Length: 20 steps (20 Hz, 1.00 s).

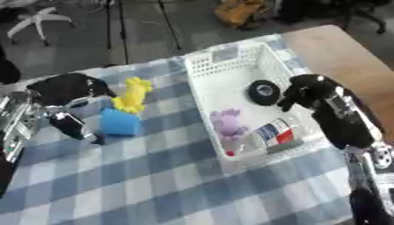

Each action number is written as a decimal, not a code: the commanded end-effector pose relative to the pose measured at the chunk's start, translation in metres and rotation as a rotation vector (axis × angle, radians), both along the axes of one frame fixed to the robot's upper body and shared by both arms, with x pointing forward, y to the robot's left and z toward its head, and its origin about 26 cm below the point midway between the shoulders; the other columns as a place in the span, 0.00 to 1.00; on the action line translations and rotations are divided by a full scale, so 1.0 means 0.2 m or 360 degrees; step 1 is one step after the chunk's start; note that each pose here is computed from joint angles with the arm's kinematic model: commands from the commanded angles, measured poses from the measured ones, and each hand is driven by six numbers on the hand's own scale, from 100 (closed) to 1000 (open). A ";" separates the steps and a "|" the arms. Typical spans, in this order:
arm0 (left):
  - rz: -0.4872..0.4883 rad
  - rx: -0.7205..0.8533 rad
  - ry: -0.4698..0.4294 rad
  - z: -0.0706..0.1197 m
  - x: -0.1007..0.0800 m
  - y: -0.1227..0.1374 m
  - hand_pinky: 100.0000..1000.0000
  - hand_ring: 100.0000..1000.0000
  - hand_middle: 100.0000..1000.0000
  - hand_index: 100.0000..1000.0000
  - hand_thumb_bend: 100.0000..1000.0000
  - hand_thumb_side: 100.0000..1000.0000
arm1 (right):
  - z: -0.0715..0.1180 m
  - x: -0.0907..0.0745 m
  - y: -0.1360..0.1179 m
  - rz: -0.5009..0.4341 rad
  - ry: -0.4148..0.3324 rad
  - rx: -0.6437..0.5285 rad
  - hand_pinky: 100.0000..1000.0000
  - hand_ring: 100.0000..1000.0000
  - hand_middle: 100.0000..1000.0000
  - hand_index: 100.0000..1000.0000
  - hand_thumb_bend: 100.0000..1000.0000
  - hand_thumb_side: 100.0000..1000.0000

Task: Pick up objects on the table and place them in the box.

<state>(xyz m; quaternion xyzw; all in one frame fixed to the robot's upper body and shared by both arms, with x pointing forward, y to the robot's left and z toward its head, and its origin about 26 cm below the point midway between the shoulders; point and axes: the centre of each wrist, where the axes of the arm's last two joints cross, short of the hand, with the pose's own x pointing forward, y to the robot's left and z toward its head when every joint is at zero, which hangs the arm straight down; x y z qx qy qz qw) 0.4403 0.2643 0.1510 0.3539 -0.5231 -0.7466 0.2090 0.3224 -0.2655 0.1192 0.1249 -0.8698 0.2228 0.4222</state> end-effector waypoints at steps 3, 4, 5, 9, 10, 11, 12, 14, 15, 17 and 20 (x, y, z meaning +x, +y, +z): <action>-0.0005 0.0030 -0.0066 0.02 0.02 -0.02 0.81 0.75 0.71 0.85 0.87 0.40 | 0.04 0.00 0.00 0.0021 -0.0043 0.0006 0.62 0.47 0.56 0.77 0.00 0.80; -0.0004 0.0030 -0.0067 0.02 0.02 -0.03 0.81 0.75 0.69 0.84 0.86 0.40 | 0.04 0.00 0.00 0.0021 -0.0043 0.0007 0.62 0.47 0.56 0.77 0.00 0.80; -0.0002 0.0031 -0.0063 0.01 0.02 -0.03 0.81 0.75 0.69 0.84 0.86 0.40 | 0.04 0.00 0.01 0.0022 -0.0044 0.0008 0.62 0.47 0.56 0.77 0.00 0.80; 0.0012 0.0055 -0.0019 -0.03 0.03 -0.04 0.81 0.74 0.67 0.82 0.84 0.40 | 0.04 0.01 0.01 0.0023 -0.0045 0.0010 0.62 0.47 0.56 0.77 0.00 0.80; 0.0021 0.0066 -0.0001 -0.04 0.04 -0.03 0.81 0.73 0.66 0.81 0.84 0.39 | 0.04 0.01 0.01 0.0023 -0.0045 0.0011 0.62 0.47 0.56 0.77 0.00 0.80; 0.0029 0.0074 0.0012 -0.05 0.04 -0.03 0.81 0.73 0.66 0.81 0.84 0.39 | 0.04 0.01 0.01 0.0023 -0.0045 0.0011 0.62 0.47 0.56 0.77 0.00 0.80; 0.0035 0.0079 0.0022 -0.05 0.04 -0.03 0.80 0.73 0.66 0.81 0.84 0.39 | 0.04 0.01 0.01 0.0023 -0.0045 0.0012 0.62 0.47 0.56 0.77 0.00 0.80; 0.0049 0.0087 0.0038 -0.06 0.04 -0.02 0.80 0.72 0.65 0.81 0.83 0.40 | 0.04 0.01 0.01 0.0024 -0.0046 0.0012 0.62 0.47 0.56 0.77 0.00 0.80; 0.0058 0.0085 0.0044 -0.06 0.05 -0.02 0.80 0.72 0.65 0.80 0.83 0.40 | 0.04 0.01 0.01 0.0024 -0.0046 0.0013 0.62 0.47 0.56 0.77 0.00 0.80; 0.0069 0.0074 0.0054 -0.07 0.05 -0.02 0.79 0.71 0.63 0.79 0.79 0.42 | 0.04 0.01 0.01 0.0026 -0.0047 0.0014 0.62 0.47 0.56 0.77 0.00 0.80; 0.0089 0.0054 0.0065 -0.08 0.05 -0.02 0.78 0.68 0.61 0.77 0.71 0.45 | 0.04 0.01 0.01 0.0027 -0.0049 0.0017 0.62 0.47 0.56 0.77 0.00 0.80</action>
